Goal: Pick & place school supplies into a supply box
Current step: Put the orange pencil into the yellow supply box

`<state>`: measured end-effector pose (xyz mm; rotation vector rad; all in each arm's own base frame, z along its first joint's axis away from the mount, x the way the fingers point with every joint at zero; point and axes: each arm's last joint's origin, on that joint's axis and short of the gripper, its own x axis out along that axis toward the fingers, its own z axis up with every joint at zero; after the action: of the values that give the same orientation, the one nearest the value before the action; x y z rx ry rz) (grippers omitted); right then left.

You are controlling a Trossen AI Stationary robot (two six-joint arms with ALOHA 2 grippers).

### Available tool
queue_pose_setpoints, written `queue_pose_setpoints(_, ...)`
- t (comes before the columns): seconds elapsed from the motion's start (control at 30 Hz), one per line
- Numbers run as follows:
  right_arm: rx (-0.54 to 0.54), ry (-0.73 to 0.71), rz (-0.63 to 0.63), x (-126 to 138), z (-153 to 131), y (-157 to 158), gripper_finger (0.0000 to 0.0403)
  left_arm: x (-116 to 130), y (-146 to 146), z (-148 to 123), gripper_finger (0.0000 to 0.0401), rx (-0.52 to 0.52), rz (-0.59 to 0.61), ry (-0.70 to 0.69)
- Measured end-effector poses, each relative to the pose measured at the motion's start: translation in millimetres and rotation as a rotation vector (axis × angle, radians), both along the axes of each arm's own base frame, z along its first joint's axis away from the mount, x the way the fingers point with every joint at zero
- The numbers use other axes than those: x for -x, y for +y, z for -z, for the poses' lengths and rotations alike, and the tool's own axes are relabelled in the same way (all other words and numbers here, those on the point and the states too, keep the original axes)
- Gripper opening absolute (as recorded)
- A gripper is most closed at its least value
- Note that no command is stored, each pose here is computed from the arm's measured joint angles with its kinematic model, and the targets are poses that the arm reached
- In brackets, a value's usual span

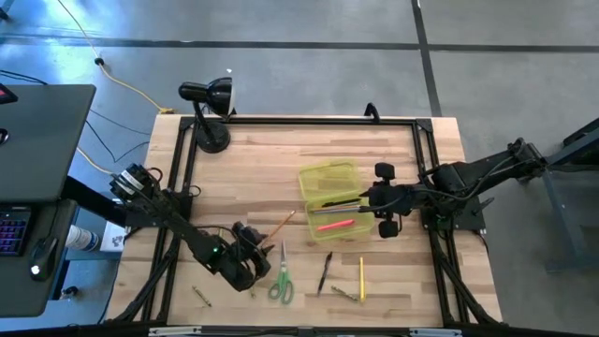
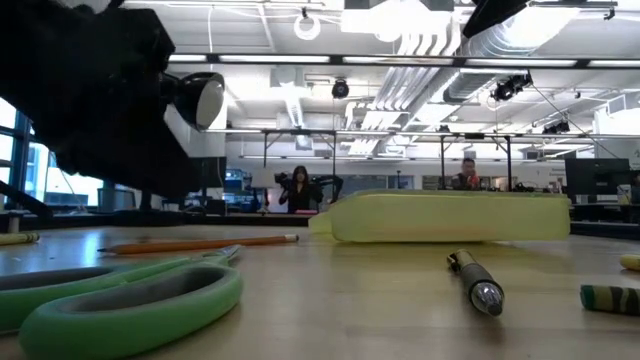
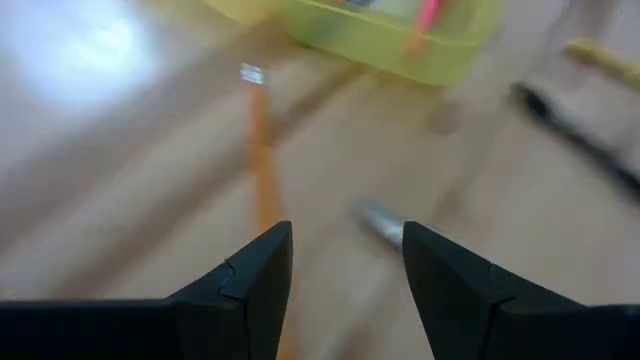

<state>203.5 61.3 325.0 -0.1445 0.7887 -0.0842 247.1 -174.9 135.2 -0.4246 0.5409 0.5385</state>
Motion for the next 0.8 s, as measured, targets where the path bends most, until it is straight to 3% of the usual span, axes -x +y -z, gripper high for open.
queue_pose_setpoints(0.13,-0.002,-0.004,-0.001,0,0,0,0.0113,-5,-4,1,0.0223,-0.002,0.04,-0.017)
queue_pose_setpoints(0.3,-0.002,-0.013,-0.003,-1,-1,0,0.0113,-9,4,1,0.0223,-0.046,0.005,-0.024)
queue_pose_setpoints(0.53,-0.003,-0.02,-0.006,-2,-1,1,0.0113,-18,26,11,0.0223,0.022,0.007,0.133)
queue_pose_setpoints(0.6,-0.003,-0.02,-0.007,-1,-1,1,0.0113,-16,33,18,0.0223,-0.012,-0.005,0.207)
queue_pose_setpoints(0.8,-0.005,-0.015,-0.011,-1,-1,1,0.0113,-18,36,19,0.0223,-0.105,-0.018,0.192)
